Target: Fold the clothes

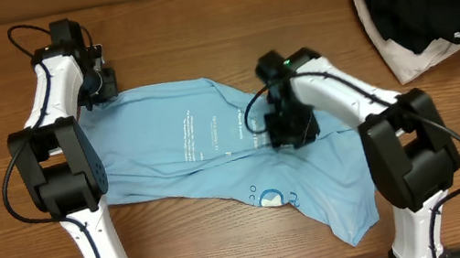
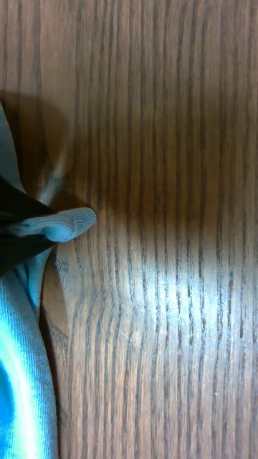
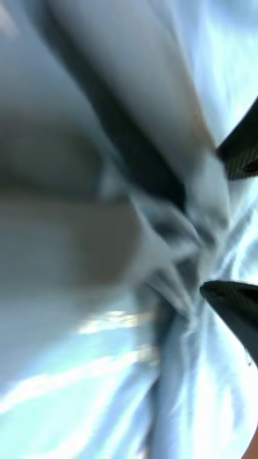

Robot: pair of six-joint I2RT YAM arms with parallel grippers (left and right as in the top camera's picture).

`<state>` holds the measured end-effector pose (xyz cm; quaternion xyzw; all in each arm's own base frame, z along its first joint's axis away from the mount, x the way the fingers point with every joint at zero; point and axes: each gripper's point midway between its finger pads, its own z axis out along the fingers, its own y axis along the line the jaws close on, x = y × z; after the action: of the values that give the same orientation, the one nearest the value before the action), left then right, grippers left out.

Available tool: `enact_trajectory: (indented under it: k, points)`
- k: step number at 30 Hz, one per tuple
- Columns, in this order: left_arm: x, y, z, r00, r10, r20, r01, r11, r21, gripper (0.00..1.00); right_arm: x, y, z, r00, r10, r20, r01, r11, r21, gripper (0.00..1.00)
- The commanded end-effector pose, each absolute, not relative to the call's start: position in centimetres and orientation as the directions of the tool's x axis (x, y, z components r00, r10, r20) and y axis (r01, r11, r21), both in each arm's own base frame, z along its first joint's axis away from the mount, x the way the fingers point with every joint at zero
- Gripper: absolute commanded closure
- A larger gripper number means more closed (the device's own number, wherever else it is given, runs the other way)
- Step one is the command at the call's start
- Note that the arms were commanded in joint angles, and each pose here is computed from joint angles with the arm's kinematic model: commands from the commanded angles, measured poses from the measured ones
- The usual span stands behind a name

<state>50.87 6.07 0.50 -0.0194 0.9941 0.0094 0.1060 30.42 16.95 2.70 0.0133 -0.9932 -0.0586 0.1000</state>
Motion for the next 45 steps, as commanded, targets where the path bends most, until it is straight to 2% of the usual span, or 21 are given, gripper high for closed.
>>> enact_trajectory:
  k: [1,5,14,21,27,30,34,40,45]
  points:
    - [50.7,6.6,0.7,-0.976,-0.051,-0.213,-0.058,0.998,0.026,0.95,35.4,14.9,7.4,-1.000,0.031,-0.002,0.030,0.989,0.147,0.47]
    - [51.1,6.6,0.8,-0.973,-0.051,-0.227,-0.058,0.998,0.026,0.94,37.9,14.1,8.6,-0.995,-0.005,-0.096,-0.027,0.973,0.228,0.43]
    - [51.1,6.6,0.8,-0.972,-0.051,-0.227,-0.058,0.998,0.024,0.93,39.0,16.8,6.3,-0.969,-0.198,-0.146,-0.237,0.910,0.340,0.41]
    - [51.1,6.6,0.8,-0.972,-0.050,-0.228,-0.058,0.998,0.026,0.93,40.1,17.8,3.2,-0.967,-0.212,-0.143,-0.250,0.905,0.344,0.41]
    - [51.2,6.6,0.8,-0.972,-0.051,-0.231,-0.058,0.998,0.026,0.94,41.3,18.0,2.7,-0.960,-0.209,-0.186,-0.262,0.905,0.334,0.43]
    - [51.1,6.6,0.8,-0.972,-0.051,-0.230,-0.058,0.998,0.026,0.94,41.5,18.1,2.8,-0.958,-0.209,-0.198,-0.267,0.903,0.337,0.53]
    - [51.2,6.6,0.8,-0.972,-0.051,-0.231,-0.058,0.998,0.026,0.94,41.6,18.2,2.8,-0.957,-0.211,-0.201,-0.270,0.902,0.337,0.74]
    - [51.1,6.6,0.8,-0.972,-0.051,-0.230,-0.058,0.998,0.026,0.95,41.6,18.2,2.8,-0.957,-0.211,-0.200,-0.269,0.902,0.337,0.94]
    - [51.2,6.6,1.1,-0.971,-0.051,-0.234,-0.058,0.998,0.025,0.96,42.7,18.2,3.2,-0.949,-0.203,-0.240,-0.277,0.900,0.336,0.96]
